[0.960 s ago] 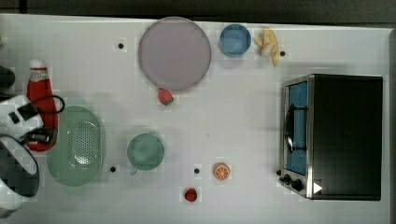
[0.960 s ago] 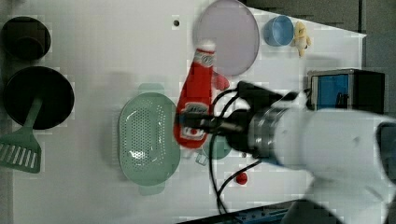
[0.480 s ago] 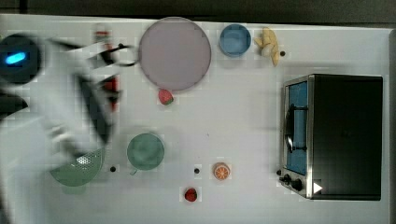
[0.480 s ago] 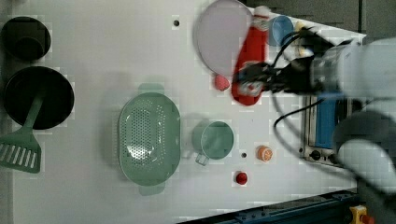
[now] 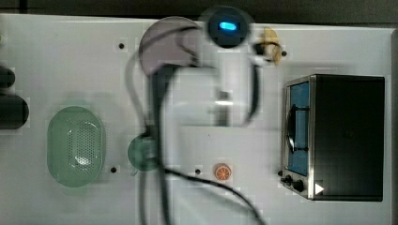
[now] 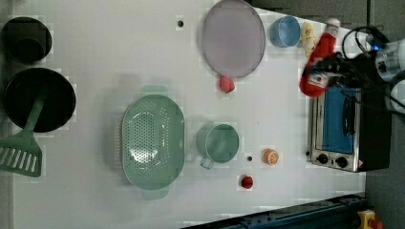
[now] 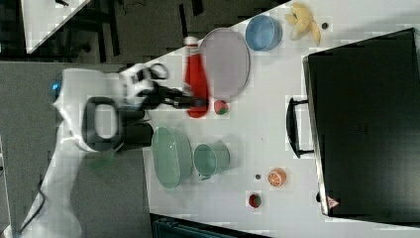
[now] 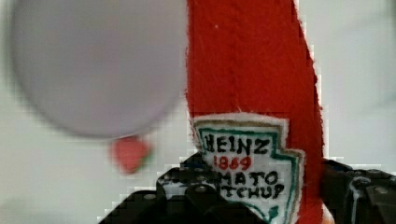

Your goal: Pick ketchup from strainer and place it on the table

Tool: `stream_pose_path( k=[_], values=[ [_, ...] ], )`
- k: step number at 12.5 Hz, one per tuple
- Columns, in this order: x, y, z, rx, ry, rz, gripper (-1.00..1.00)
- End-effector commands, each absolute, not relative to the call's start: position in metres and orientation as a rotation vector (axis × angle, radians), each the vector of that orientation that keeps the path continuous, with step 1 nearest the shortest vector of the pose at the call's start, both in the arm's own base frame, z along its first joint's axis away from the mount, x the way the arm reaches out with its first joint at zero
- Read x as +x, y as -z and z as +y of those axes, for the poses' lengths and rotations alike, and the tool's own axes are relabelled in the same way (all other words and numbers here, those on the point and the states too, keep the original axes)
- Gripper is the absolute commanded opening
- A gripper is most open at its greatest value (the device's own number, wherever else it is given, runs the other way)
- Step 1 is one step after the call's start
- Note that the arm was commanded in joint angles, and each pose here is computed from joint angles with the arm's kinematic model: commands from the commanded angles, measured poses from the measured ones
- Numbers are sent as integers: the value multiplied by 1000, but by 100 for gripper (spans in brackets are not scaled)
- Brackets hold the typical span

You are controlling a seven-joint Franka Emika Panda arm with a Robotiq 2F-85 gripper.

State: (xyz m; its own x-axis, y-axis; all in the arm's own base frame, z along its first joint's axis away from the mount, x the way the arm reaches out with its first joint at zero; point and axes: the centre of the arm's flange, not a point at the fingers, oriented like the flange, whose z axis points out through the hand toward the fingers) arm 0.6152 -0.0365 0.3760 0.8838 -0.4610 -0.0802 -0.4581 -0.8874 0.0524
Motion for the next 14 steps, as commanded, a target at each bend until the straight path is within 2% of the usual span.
stream_pose_path(
  k=[1,3,10,11,14],
  values=[
    [596,-361,-69,3040,195,-568,21],
    [578,-328,-81,3027,228,-603,21],
    [530,-232,-47,3057,198,-560,21],
    [528,-221,-42,3062,200,-549,27],
    [530,-214,-35,3071,193,-530,91]
  ],
)
